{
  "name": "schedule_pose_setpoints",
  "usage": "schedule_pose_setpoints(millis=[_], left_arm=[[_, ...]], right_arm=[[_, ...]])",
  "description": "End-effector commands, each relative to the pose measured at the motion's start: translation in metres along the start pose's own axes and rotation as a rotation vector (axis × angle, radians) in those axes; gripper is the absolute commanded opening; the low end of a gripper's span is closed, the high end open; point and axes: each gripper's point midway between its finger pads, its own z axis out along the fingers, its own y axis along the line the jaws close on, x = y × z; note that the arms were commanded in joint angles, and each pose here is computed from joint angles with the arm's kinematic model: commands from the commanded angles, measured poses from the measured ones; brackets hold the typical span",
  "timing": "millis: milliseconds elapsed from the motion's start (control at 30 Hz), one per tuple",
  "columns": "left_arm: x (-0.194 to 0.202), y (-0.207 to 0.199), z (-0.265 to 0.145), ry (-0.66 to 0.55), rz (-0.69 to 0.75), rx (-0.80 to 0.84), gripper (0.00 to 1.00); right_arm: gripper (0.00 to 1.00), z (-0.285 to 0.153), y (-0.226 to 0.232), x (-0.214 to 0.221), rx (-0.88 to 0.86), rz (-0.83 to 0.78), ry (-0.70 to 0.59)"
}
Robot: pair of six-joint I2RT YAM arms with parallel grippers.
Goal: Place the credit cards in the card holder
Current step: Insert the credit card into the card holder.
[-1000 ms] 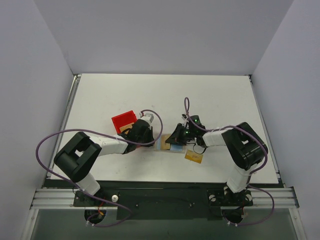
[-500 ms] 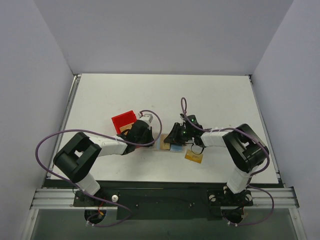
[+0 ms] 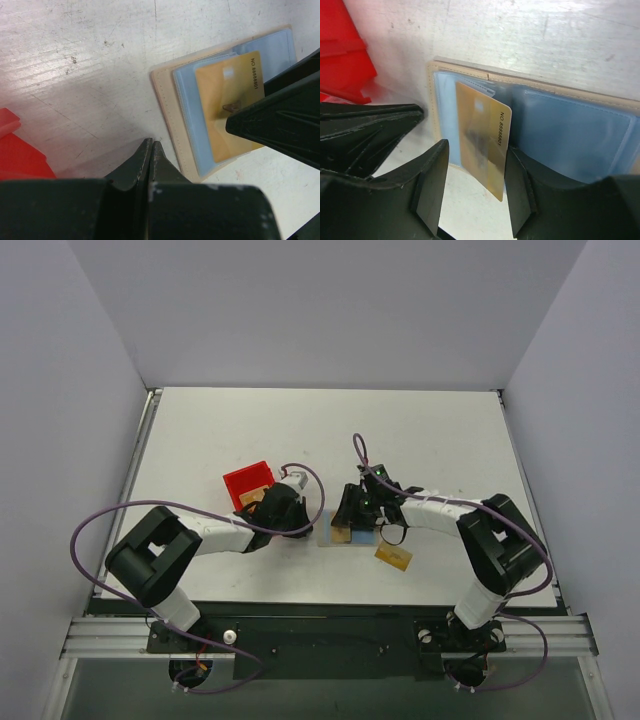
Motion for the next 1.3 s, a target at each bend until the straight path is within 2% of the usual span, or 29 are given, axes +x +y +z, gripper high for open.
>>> schedule_pose_setpoints(millis=[0,400,633,933,1100,1267], left_arm=[[0.014,0.003,-0.005,0.042,0.001,-0.007,0.01],[0.014,0.003,-0.004,0.040,-0.001,-0.006,0.01],[0.013,0.001,-0.002,0.042,0.000,-0.003,0.01],[0.012,-0.003,0.001,0.046,0.006,0.005,0.01],[0.008,-0.007,0.003,0.043,0.010,0.011,0.01],[0.008,-0.008,0.004,0.045,0.011,0.013,0.01]], right_arm=[[0.42,-0.019,-0.006,-0.006,0.099,-0.067,-0.015],[0.43,-0.040,-0.008,-0.014,0.208,-0.163,-0.006],[0.40,-0.036,-0.018,-0.013,0.252,-0.169,0.006],[0.22,-0.036,-0.031,-0.019,0.310,-0.169,-0.048],[0.05,-0.029,-0.039,-0.017,0.342,-0.173,-0.027],[0.00,-0.022,-0.043,-0.014,0.355,-0.176,-0.003]])
